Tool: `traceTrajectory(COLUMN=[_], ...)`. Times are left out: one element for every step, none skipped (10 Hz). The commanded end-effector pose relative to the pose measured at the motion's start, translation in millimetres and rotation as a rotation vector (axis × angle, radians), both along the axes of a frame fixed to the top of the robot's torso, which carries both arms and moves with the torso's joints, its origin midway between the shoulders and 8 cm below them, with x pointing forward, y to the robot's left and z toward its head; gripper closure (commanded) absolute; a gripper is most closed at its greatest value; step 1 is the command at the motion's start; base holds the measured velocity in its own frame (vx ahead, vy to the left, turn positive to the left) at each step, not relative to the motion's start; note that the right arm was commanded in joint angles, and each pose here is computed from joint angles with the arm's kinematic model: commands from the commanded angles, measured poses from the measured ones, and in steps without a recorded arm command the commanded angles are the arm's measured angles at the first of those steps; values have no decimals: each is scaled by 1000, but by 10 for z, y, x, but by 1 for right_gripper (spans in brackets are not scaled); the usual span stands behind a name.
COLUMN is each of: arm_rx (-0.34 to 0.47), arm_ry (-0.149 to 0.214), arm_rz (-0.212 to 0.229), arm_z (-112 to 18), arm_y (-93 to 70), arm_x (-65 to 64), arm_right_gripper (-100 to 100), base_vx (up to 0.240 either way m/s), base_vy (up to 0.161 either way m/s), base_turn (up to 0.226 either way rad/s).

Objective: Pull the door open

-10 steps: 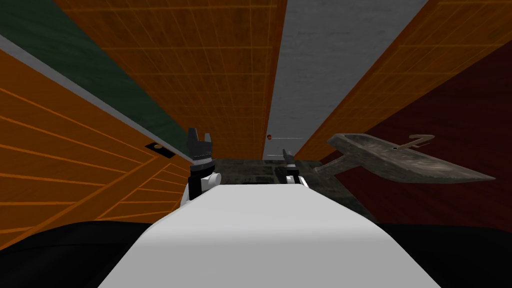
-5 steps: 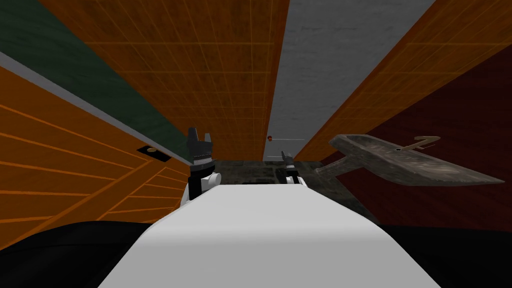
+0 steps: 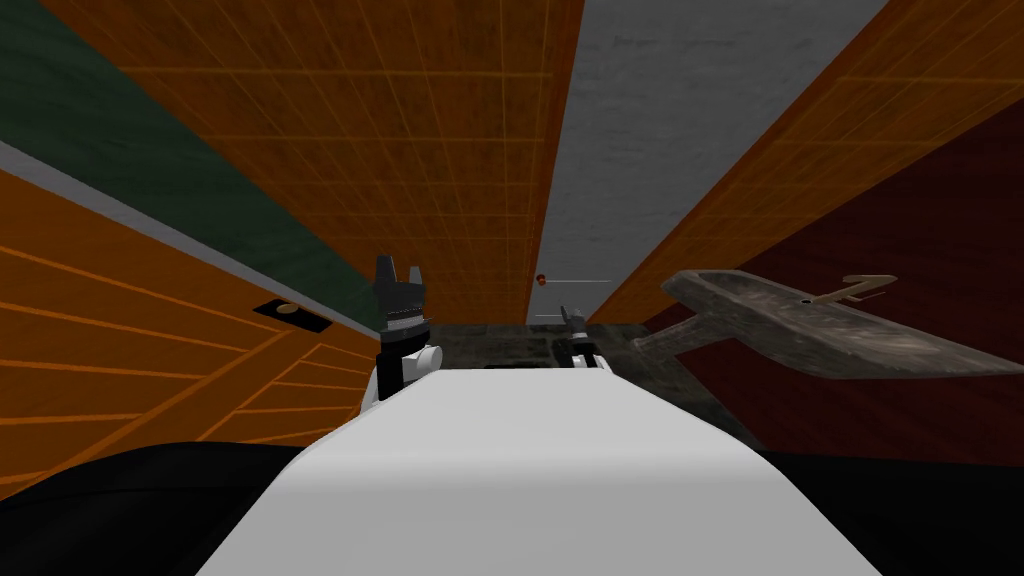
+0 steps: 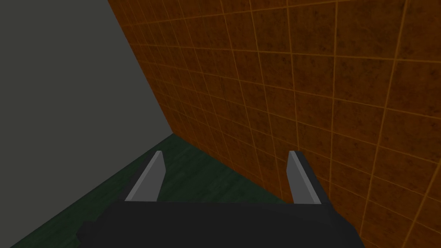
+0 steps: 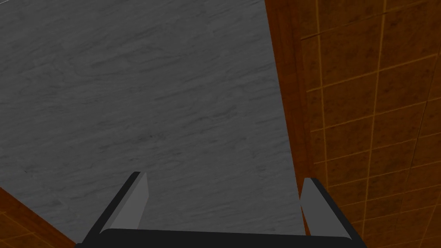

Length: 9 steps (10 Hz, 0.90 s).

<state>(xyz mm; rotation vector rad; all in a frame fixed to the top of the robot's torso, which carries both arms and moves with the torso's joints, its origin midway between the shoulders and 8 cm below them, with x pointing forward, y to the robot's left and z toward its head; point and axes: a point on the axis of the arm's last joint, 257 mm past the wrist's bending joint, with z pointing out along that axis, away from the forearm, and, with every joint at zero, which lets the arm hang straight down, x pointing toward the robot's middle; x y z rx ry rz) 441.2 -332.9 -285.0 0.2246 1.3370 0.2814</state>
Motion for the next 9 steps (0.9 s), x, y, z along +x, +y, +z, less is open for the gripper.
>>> traceTrajectory(arm_rx=[-35, -53, -71, -88, -105, -122, -139, -153, -181], arm_ry=[19, 30, 41, 52, 62, 72, 83, 92, 110], arm_rz=[-5, -7, -9, -10, -11, -12, -13, -13, -13], arm_z=[-97, -153, -207, -260, -313, -366, -418, -465, -554], arm_y=[-3, -5, -6, -7, -6, -6, -4, -2, 4], arm_x=[6, 4, 3, 0, -3, -7, -11, -15, -25], arm_right_gripper=[-100, -100, -100, -100, -100, -100, -100, -100, -100], base_vx=[98, 100, 85, 89, 97, 87, 92, 108, 148], base_vy=[29, 40, 31, 25, 25, 24, 22, 30, 50], base_turn=[-30, -24, -22, -21, -25, -20, -24, -25, -34])
